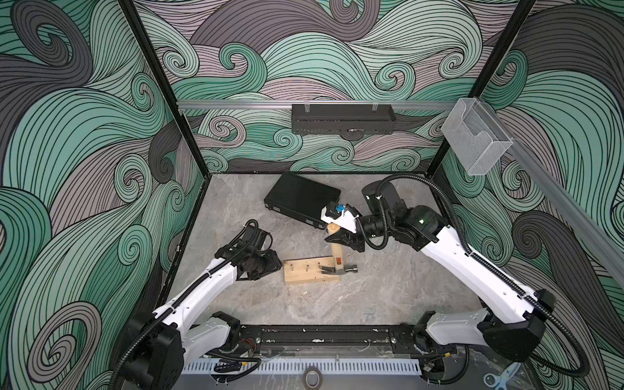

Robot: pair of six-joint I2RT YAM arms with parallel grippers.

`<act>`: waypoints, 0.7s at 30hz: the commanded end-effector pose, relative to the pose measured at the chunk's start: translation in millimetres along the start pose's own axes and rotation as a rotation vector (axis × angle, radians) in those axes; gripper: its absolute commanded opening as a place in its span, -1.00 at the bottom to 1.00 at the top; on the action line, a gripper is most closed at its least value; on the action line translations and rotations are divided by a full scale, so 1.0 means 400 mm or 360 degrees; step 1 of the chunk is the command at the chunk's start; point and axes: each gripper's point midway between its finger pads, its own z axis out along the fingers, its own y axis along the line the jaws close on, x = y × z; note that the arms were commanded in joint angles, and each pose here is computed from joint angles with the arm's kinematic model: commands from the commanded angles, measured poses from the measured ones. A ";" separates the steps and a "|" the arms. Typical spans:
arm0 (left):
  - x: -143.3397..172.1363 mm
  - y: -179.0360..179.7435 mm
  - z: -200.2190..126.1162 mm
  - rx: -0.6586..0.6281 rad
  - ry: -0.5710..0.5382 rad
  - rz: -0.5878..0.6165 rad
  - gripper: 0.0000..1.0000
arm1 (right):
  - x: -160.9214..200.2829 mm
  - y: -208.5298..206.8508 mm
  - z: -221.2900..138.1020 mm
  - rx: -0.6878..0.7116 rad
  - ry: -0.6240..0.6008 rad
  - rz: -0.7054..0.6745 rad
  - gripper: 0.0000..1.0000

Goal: Use a claw hammer to pull out a nail
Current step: Adjust the mounting plate at the center of the board.

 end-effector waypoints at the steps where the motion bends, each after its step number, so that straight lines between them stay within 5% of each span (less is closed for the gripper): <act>1: 0.002 -0.014 0.022 0.0055 0.0053 -0.0024 0.17 | -0.103 -0.015 -0.027 0.0077 -0.0182 -0.0149 -0.82; 21: -0.009 -0.031 0.082 0.0087 0.0131 0.0037 0.03 | -0.040 -0.005 -0.041 0.0235 0.0082 -0.0236 -0.82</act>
